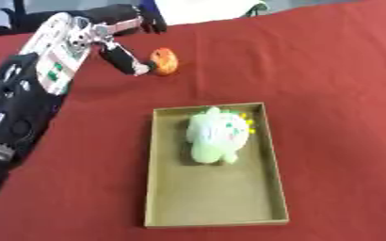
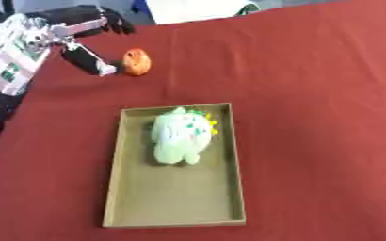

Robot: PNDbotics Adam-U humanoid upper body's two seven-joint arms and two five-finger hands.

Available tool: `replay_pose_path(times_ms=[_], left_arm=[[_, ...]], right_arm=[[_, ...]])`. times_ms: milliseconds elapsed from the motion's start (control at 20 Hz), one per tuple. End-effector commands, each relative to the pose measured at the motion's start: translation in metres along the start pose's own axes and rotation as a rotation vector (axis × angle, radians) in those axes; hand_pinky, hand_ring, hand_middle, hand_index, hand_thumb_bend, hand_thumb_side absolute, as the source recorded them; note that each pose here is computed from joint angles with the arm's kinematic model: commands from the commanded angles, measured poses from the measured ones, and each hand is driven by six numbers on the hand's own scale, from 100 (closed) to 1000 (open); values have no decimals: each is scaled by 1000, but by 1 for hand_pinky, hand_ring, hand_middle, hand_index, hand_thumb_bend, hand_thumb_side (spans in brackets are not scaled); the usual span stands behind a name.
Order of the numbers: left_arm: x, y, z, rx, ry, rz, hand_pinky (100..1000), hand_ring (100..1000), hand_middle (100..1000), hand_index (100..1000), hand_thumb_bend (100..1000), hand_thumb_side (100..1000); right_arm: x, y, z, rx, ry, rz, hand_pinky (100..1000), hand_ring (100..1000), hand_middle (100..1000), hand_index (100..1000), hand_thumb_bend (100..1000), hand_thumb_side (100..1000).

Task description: Pick up objects on the table and place them in the box.

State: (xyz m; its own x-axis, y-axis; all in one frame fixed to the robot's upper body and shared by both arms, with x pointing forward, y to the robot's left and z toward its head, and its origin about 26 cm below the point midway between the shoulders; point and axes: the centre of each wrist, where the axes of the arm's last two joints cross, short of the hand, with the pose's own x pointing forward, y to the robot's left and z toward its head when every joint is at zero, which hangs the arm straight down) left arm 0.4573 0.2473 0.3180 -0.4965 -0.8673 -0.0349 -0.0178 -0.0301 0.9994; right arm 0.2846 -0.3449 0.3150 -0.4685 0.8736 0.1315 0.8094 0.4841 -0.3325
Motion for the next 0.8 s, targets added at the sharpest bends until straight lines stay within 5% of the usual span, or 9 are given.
replay_pose_path(times_ms=[50,800], left_arm=[[-6,12,4,34,26,-11,824,821,771,884,294,139],[-18,3,5,62,113,-57,802,824,758,856,291,100]], right_arm=[[3,-7,-7,-31,-21,1,706,758,618,821,105,579],[3,-7,-6,-48,-5,-15,703,754,612,816,100,583]])
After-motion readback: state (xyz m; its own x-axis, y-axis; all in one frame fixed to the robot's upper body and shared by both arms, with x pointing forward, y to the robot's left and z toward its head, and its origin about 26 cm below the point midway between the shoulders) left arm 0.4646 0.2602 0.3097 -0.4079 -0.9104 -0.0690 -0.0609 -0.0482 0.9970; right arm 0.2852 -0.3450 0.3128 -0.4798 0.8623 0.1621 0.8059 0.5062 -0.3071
